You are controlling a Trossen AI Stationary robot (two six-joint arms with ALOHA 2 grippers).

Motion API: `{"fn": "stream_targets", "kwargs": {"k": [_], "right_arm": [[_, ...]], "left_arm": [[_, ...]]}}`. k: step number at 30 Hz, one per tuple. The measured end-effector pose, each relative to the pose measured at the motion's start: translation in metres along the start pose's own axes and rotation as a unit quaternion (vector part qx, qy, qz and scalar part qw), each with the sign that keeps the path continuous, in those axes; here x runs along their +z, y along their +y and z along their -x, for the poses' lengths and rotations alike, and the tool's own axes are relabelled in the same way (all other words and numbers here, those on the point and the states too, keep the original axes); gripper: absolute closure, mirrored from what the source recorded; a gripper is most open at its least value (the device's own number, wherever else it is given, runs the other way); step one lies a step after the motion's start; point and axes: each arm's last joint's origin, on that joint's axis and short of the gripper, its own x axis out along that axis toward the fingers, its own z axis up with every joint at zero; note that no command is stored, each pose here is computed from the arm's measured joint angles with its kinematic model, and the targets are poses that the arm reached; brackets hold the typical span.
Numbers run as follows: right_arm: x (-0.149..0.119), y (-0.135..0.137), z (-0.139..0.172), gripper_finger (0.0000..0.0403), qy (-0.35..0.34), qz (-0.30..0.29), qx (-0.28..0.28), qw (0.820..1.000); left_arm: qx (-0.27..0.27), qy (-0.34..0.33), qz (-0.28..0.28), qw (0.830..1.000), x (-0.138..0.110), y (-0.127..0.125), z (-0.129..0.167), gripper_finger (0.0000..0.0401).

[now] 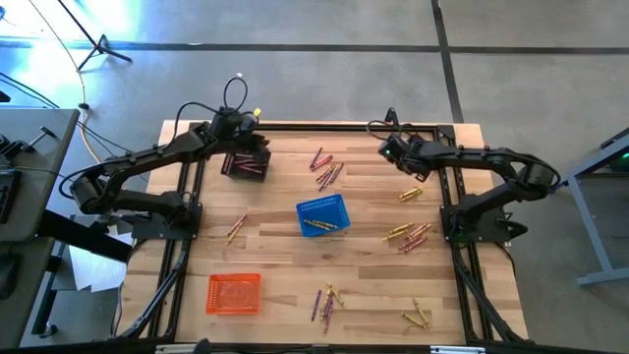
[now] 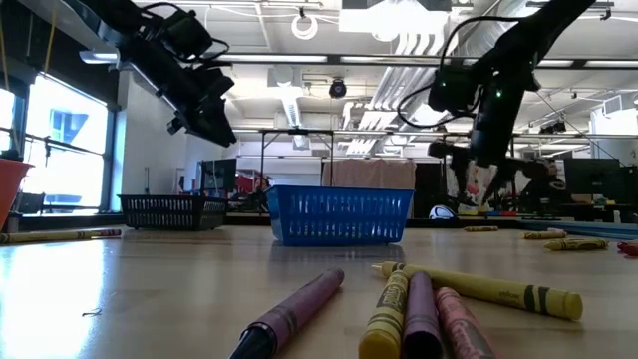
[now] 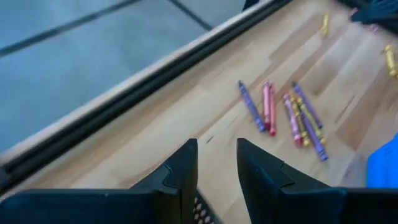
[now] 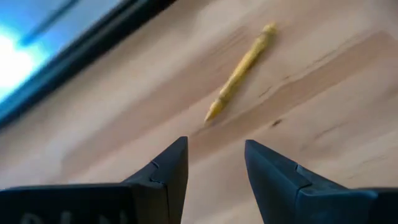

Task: Sort crayons
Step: Put the yellow crayon into the blue basket

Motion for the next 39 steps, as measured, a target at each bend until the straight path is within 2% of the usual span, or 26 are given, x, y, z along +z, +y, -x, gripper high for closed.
{"fn": "stream_targets", "kwargs": {"k": [3,6,24,32,39], "right_arm": [[0.005,-0.006,-0.006,0.0258,-0.030,-0.077,-0.009,0.997],[0.010,-0.010,-0.011,0.0258,-0.032,-0.113,-0.020,0.993],[0.050,-0.014,-0.028,0.0258,0.013,-0.156,-0.018,0.987],[0.046,-0.010,-0.052,0.0258,0.046,-0.166,-0.024,0.985],[0.042,-0.012,-0.065,0.0259,0.067,-0.161,-0.045,0.984]], "left_arm": [[-0.004,-0.022,0.013,1.000,0.004,-0.001,0.000,0.0304],[-0.007,-0.031,0.032,0.999,0.006,-0.001,0.000,0.0304],[-0.010,-0.054,0.038,0.998,0.011,-0.001,0.001,0.0304],[-0.008,-0.055,0.017,0.998,0.011,-0.001,0.001,0.0304],[-0.005,-0.055,0.026,0.998,0.011,0.001,0.001,0.0304]]}}
